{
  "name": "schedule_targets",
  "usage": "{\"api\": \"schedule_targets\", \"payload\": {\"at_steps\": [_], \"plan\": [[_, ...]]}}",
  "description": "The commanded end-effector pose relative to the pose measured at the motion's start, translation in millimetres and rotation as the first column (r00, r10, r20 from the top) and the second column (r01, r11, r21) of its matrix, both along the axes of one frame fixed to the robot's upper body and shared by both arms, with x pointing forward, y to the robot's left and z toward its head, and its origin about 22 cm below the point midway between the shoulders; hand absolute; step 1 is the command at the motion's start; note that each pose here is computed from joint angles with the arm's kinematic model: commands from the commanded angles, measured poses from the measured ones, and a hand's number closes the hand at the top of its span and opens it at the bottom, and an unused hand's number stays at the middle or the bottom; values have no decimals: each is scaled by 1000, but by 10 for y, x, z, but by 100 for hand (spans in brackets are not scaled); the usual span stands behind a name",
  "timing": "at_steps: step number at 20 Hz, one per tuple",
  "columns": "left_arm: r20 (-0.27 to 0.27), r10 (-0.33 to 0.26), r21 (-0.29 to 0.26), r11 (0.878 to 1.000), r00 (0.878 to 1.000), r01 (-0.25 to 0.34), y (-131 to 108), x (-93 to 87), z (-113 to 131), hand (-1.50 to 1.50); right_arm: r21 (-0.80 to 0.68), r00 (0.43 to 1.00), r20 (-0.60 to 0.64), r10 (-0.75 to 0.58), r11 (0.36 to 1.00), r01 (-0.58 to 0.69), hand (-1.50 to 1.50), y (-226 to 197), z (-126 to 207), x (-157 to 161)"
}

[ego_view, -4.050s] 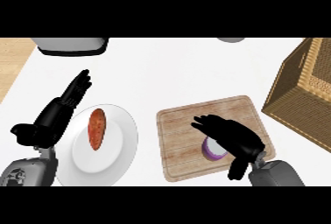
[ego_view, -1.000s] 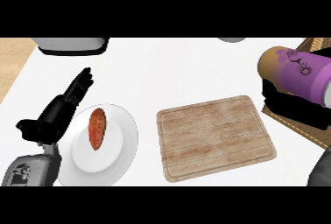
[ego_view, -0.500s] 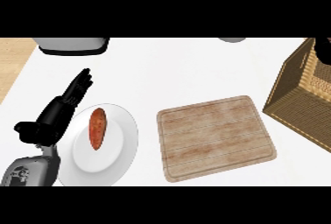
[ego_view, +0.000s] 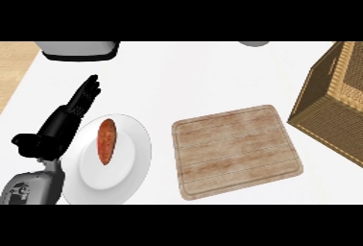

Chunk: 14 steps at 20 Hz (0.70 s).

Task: Pick the can from the cutting board and place it in the basket

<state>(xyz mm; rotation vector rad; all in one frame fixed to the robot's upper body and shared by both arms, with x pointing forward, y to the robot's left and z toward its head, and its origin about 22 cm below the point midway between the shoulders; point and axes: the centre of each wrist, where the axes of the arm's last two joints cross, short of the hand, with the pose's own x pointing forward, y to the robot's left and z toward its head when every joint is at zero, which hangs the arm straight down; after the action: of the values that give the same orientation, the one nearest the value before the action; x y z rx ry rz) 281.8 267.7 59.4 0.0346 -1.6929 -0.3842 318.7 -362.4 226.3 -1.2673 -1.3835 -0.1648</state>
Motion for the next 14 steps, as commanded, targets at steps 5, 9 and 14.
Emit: {"api": "schedule_targets", "payload": {"at_steps": [5,9,14], "plan": [[-8,14,0,1000,1000,-14,40,-8,-112,0,-21,999,22,-46,999,46,150,-540,-575,-12],[7,24,-11,1000,1000,-24,26,-37,-100,0,-83,998,38,-47,995,50,150,-718,-753,-38],[18,3,5,1000,1000,-4,73,-132,24,0,-101,983,121,-138,984,150,150,-930,-841,43]]}}
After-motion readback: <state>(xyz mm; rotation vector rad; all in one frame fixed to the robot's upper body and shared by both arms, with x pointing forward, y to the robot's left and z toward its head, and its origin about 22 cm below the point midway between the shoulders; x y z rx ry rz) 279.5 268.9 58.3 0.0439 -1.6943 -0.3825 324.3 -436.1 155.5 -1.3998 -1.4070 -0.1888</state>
